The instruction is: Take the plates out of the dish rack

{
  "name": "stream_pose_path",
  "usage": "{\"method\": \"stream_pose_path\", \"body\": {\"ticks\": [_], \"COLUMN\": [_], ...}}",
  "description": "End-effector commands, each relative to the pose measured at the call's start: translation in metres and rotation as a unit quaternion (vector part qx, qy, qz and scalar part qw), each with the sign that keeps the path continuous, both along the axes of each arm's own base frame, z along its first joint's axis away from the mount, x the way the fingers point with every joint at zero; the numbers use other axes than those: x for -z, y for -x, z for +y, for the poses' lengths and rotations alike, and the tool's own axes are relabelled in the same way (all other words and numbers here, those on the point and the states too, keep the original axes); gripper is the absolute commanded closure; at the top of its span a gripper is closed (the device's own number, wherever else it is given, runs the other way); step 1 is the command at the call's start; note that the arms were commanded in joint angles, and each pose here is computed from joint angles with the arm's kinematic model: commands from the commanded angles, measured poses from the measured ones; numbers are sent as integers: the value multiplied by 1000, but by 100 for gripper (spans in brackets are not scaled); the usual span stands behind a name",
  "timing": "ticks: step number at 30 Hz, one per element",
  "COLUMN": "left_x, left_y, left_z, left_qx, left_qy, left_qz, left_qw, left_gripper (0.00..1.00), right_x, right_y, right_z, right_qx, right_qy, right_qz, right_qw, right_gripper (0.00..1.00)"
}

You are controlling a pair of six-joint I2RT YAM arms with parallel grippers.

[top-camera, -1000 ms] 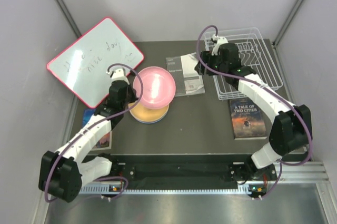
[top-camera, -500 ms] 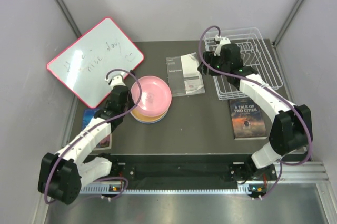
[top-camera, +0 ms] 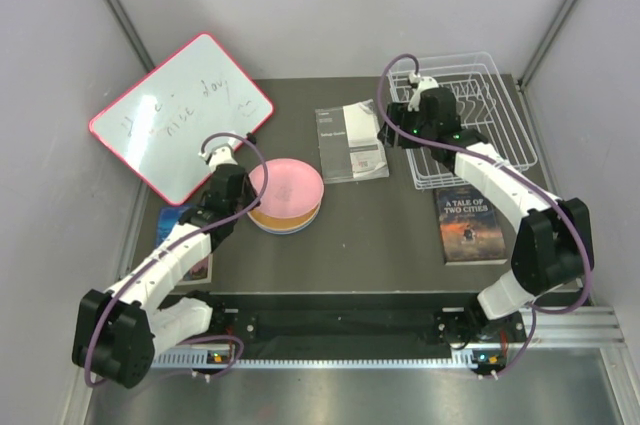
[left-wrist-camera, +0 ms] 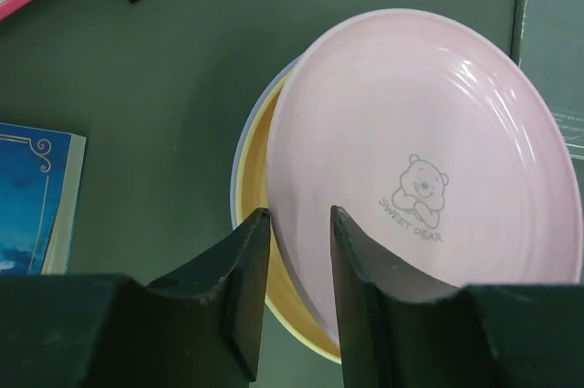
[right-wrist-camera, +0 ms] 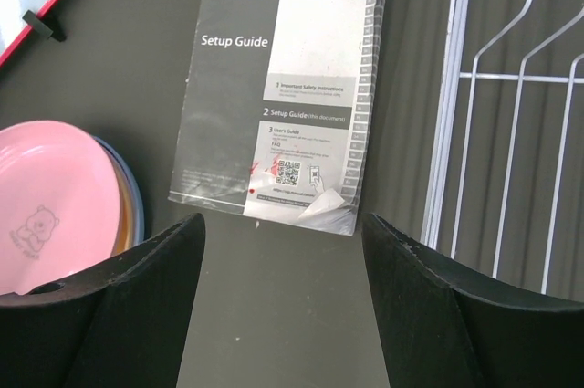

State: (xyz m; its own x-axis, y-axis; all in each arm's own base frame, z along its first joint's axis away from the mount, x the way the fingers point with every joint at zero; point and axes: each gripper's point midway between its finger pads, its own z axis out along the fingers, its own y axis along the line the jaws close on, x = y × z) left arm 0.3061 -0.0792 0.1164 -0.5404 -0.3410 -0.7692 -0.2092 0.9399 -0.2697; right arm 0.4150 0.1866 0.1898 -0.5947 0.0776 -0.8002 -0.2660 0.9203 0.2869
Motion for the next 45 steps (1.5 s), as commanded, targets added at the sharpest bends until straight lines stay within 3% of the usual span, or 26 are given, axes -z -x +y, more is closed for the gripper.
{"method": "stream_pose_path", "body": {"ticks": [1,8,15,25,32,45], "left_x": [-9,-22,-57,-119,-142,-145], "left_y": [-3,-5,-16,-49,-73,-83], "left_z": [0,8,1,-10,-23,-34], "left_qx": [-7,-19,9,37,53,80], "left_qy": [8,-7,-7,-20,-17,-22], "left_qz": [-15,-30,-87,-166,-193,-206], "left_qw": [1000,999,996,985,980,975], "left_gripper": [60,33,20,14,14,14], "right_x": [-23,-23,-36,-78,-105,-65], "right_y": [-4,-6,-10,0,32,54], "right_z": [-8,-18,-41,-95,-130,-152], "right_qx": [10,21,54,146,216,253], "right_qy": [0,8,38,94,92,110], "right_qz": [-34,-38,-61,-152,-224,-221], "right_qw": [999,999,996,973,946,936], "right_gripper": [30,29,25,14,4,0]}}
